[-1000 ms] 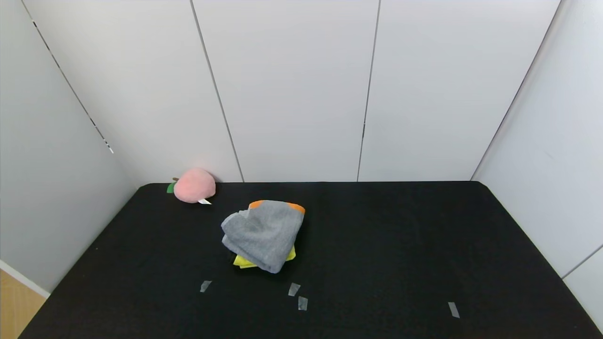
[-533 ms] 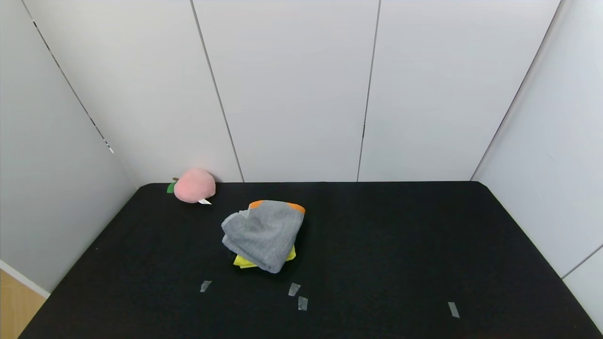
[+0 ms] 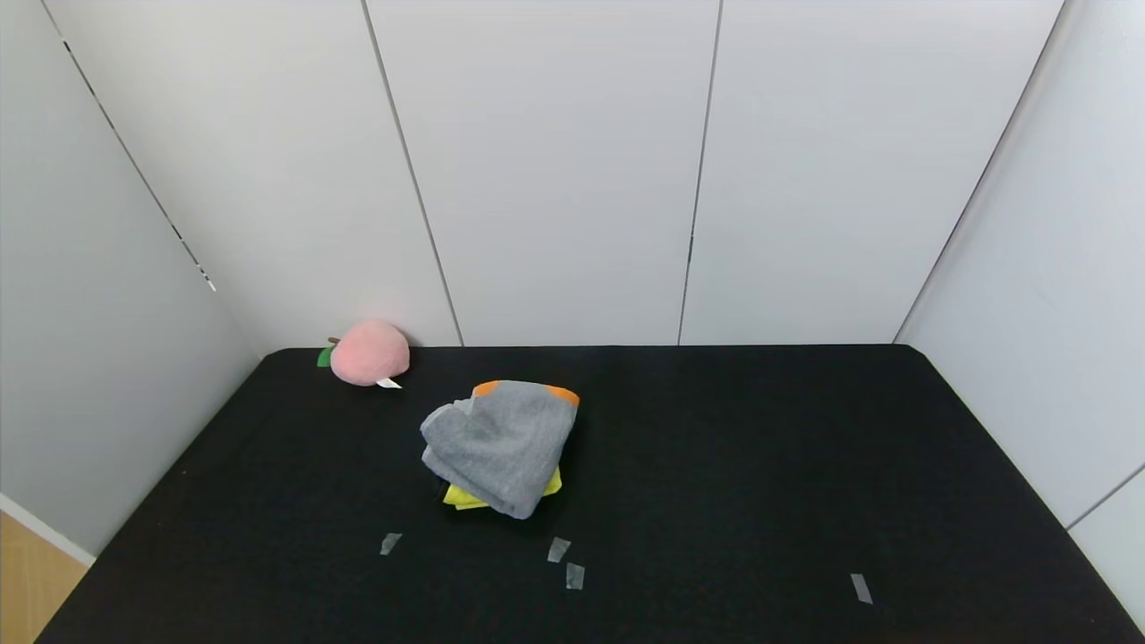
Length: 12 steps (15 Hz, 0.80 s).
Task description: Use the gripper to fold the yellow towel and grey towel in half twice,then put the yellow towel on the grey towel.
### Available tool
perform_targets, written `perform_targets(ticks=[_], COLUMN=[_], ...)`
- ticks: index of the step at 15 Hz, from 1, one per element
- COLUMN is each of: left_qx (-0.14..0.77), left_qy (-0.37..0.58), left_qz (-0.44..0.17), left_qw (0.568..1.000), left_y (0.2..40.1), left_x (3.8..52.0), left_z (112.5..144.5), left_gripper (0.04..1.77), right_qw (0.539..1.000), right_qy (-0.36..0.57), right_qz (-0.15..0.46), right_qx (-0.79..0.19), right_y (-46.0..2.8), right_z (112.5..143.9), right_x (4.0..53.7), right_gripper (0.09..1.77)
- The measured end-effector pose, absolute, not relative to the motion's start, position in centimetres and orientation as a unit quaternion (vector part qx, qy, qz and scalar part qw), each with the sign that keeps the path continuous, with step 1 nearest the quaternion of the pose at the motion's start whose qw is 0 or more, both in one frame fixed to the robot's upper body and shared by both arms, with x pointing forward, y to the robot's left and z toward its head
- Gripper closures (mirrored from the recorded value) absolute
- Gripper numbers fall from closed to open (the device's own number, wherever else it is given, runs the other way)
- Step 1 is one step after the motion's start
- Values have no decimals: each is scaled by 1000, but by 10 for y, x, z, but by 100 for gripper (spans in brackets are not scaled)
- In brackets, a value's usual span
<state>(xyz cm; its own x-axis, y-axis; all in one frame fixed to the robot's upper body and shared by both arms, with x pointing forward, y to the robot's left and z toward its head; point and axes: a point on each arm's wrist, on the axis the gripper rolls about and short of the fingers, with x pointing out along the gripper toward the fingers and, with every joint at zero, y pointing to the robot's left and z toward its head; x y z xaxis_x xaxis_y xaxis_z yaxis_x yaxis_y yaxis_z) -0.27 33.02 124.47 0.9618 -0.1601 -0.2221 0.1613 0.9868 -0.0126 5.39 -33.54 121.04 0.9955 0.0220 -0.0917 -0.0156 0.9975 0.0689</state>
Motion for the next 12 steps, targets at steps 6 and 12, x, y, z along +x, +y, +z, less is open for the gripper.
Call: perform_targets(ticks=[6,12], left_qx=[11,43], left_qy=[7,-9], left_qz=[-50,-16], left_qw=[999,999], left_y=[331,333], left_x=[43,66], left_z=[1225,1191], left_gripper=[9,9], right_qw=[996,999], right_qy=[-76,-36], right_qz=[18,-1], right_qx=[32,-15], right_y=[-335,-336], right_z=[1203,1190], right_x=[66,69], right_gripper=[15,15])
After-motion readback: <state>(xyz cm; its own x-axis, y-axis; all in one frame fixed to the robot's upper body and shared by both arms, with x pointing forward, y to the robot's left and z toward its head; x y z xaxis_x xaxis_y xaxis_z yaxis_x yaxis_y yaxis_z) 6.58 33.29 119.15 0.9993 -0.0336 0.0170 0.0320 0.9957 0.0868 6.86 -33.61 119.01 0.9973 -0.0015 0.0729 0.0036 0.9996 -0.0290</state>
